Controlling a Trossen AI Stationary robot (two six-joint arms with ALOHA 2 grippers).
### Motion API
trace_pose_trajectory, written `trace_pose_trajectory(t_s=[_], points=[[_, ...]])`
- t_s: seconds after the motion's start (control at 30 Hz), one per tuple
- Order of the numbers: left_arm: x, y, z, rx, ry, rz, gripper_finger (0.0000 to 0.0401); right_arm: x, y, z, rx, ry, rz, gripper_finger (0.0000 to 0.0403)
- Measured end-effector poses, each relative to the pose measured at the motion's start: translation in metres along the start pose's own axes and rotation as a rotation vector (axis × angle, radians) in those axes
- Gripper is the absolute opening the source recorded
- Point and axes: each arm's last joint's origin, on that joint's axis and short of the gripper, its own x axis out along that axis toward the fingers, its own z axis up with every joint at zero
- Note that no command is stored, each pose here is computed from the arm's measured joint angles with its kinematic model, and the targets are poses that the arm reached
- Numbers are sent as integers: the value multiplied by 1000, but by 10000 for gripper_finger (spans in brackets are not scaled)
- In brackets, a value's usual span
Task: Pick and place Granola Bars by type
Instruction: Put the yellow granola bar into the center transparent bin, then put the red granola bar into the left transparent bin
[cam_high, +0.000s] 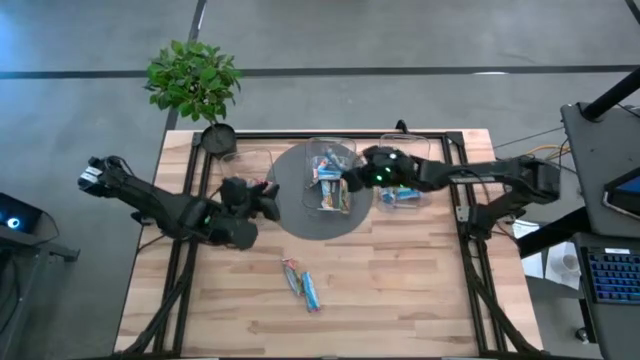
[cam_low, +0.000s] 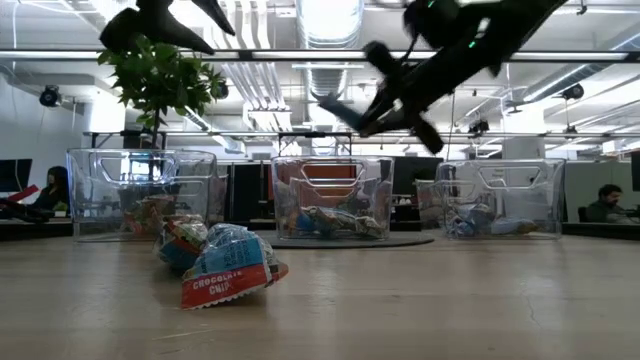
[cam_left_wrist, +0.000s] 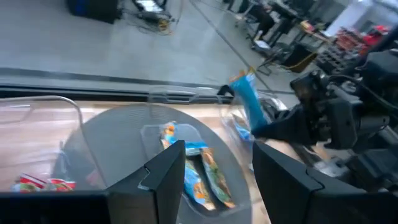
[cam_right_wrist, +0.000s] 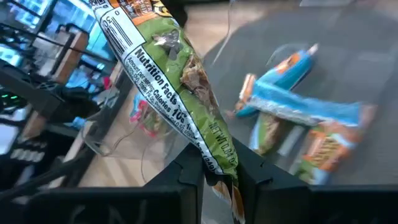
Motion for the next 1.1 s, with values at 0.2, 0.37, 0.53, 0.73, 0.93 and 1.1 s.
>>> trace_pose_trajectory(t_s=[0.2, 0.37, 0.53, 0.73, 0.93, 1.1], points=[[14, 5, 10, 15, 46, 36, 169, 50, -7, 8, 48, 206, 99, 53], [16, 5, 10, 17, 91, 29, 169, 73, 5, 16, -13, 268, 128, 110], [16, 4, 8, 16, 149, 10, 169, 74, 20, 30, -172, 291, 46, 174], [15, 4, 6, 21, 197, -6, 169, 56, 22, 46, -323, 197, -361, 219], [15, 4, 6, 33, 201, -7, 169, 32, 36, 54, -513, 145, -398, 226], [15, 5, 3, 59, 227, -11, 169, 0, 69, 41, -893, 124, -243, 226]])
